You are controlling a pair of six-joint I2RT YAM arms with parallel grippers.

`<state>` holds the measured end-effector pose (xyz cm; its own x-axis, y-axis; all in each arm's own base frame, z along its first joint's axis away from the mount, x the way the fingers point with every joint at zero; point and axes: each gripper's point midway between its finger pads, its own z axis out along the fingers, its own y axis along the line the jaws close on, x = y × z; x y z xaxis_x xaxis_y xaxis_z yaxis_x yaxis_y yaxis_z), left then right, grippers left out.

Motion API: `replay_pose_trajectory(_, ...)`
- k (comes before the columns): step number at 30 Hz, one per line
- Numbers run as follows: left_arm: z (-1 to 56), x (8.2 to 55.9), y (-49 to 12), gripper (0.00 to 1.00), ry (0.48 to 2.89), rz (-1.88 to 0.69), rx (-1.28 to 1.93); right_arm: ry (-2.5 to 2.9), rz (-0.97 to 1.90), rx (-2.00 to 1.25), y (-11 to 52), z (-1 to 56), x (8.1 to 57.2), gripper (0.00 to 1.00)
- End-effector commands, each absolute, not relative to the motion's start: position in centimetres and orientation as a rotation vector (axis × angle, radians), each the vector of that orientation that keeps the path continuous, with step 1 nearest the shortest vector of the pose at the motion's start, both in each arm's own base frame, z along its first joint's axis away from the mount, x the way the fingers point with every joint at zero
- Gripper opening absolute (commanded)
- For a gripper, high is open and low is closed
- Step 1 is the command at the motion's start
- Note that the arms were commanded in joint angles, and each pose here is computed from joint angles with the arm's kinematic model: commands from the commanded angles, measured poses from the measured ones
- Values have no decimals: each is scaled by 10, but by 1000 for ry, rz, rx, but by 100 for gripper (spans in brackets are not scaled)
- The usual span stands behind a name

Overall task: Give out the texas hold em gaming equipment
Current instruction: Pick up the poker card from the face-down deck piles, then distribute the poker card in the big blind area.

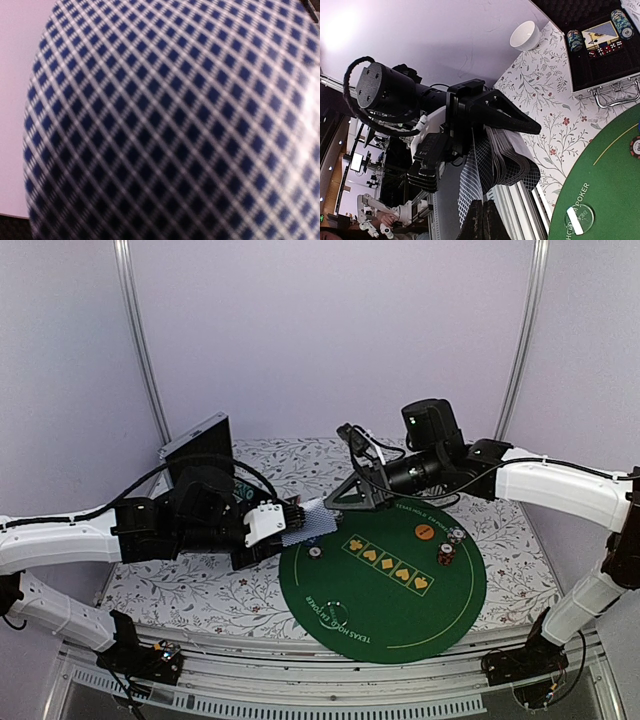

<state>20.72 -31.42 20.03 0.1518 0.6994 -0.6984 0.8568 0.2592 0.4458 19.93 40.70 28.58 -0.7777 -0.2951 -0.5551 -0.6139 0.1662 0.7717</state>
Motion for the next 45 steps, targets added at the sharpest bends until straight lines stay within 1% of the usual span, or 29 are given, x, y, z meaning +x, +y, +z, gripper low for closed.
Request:
replay_pose_trajectory(1,207,209,-311,41,1578,-210,1458,2074,1623,-863,396,309,205,2)
replay_pose_trajectory(10,207,208,-311,41,1575,-213,1460,2050,1574,-792,378,320,218,2)
replay_pose_trajectory(22,205,206,-312,41,1578,-222,1471,2001,1464,-657,335,338,244,2)
replay_pose_trajectory(28,205,206,-312,41,1582,-228,1474,2050,1391,-573,314,318,260,2)
replay_pose_trajectory(36,212,206,-315,41,1600,-249,1464,2161,1219,-412,282,267,295,2)
replay_pose_trajectory(45,213,212,-314,41,1638,-238,1418,2238,1163,-365,281,229,314,2)
